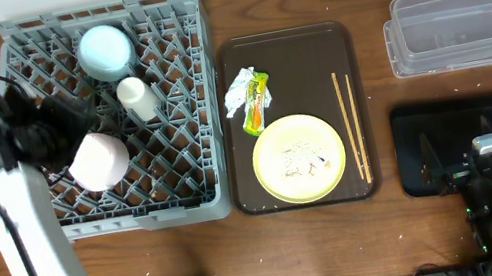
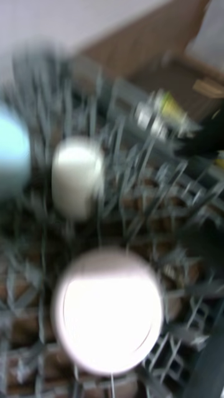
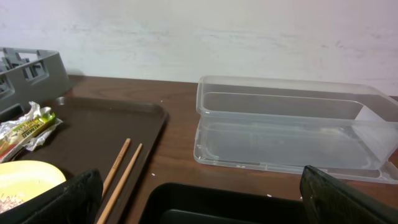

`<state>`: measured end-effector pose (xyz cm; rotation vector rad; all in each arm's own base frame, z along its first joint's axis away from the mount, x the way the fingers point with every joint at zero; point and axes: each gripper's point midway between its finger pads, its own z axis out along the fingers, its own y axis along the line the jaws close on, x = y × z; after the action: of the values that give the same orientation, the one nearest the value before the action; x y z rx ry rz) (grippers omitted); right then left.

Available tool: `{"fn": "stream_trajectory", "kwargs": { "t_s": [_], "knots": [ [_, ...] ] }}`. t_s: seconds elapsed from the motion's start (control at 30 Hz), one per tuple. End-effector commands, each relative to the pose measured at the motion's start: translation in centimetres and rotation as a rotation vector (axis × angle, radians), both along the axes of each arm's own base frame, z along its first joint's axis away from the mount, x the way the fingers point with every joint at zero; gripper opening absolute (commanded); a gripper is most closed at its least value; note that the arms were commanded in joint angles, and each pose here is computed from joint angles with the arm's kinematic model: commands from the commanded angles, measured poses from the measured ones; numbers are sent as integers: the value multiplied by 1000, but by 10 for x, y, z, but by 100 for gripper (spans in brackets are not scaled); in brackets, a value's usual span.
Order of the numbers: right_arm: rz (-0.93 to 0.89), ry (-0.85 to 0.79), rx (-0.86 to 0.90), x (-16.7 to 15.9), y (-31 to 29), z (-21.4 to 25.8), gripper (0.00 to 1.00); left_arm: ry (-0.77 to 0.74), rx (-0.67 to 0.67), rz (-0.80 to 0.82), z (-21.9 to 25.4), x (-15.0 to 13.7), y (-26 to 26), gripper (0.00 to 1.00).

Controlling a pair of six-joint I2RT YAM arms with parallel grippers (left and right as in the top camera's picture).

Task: Sort waste into correct bins and load items into the dishwasher
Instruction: 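Move the left gripper over the tray to the chopsticks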

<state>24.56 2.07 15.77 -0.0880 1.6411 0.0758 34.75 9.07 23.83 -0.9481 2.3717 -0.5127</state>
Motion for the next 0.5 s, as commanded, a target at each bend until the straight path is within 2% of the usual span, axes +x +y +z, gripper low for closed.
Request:
{"fn": "stream_trajectory", "kwargs": {
  "t_s": [0.0, 0.1, 0.17, 0.33, 0.4, 0.47],
  "knots": [
    [8, 3, -8, 0, 2, -1, 99, -152, -145, -214, 50, -11, -72, 77],
    [8, 3, -8, 0, 2, -1, 99, -165, -192, -380, 59, -17, -126, 78],
    [8, 3, -8, 0, 2, -1, 99, -143, -155, -523, 53, -20, -174, 78],
    [8, 3, -8, 0, 2, -1, 99, -19, 131, -676, 6, -12, -242, 77],
    [8, 3, -8, 0, 2, -1, 99, 48, 196, -751, -9, -12, -257, 77],
    [8, 3, -8, 0, 2, -1, 99, 230, 328, -867, -33, -12, -265, 77]
  ]
}}
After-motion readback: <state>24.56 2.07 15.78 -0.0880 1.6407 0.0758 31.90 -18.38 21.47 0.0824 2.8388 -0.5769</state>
